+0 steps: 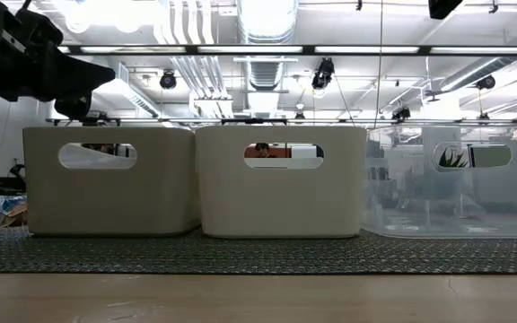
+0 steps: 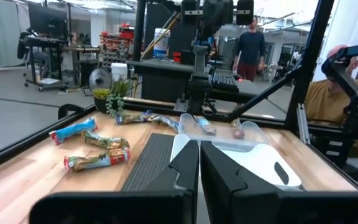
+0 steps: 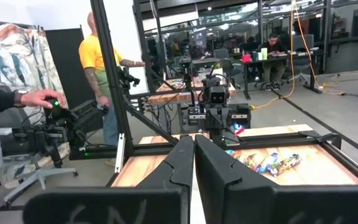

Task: Pick and place Granola Bars by type
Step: Put the red granola bar into the gray bin

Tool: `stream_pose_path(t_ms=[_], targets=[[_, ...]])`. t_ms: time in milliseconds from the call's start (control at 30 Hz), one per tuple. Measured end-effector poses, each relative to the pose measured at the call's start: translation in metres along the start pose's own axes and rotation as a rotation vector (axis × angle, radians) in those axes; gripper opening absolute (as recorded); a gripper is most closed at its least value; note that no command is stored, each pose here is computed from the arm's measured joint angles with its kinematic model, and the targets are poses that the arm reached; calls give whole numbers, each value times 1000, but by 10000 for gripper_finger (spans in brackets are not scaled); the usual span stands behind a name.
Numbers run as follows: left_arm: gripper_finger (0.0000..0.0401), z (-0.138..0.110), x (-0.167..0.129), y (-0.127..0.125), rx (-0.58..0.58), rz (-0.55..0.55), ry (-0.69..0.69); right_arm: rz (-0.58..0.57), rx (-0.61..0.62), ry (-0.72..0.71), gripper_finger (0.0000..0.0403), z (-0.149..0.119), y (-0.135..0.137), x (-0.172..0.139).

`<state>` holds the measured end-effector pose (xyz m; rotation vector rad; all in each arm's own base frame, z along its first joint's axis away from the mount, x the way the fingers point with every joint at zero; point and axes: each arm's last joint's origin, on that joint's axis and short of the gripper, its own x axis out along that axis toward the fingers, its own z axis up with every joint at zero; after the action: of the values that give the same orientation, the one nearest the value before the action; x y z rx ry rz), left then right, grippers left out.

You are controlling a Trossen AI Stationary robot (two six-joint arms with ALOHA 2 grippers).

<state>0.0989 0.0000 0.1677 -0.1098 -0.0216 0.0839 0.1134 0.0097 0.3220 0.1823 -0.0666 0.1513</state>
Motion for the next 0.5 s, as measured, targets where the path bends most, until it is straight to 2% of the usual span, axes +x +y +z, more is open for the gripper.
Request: stream_pose_path(t_ms=[300, 500], targets=[[0, 0, 0, 0, 0, 1, 0, -1, -6, -3, 8, 0, 0, 0], [0, 0, 0, 0, 0, 1, 0, -44, -39, -102, 8, 9, -1, 6]])
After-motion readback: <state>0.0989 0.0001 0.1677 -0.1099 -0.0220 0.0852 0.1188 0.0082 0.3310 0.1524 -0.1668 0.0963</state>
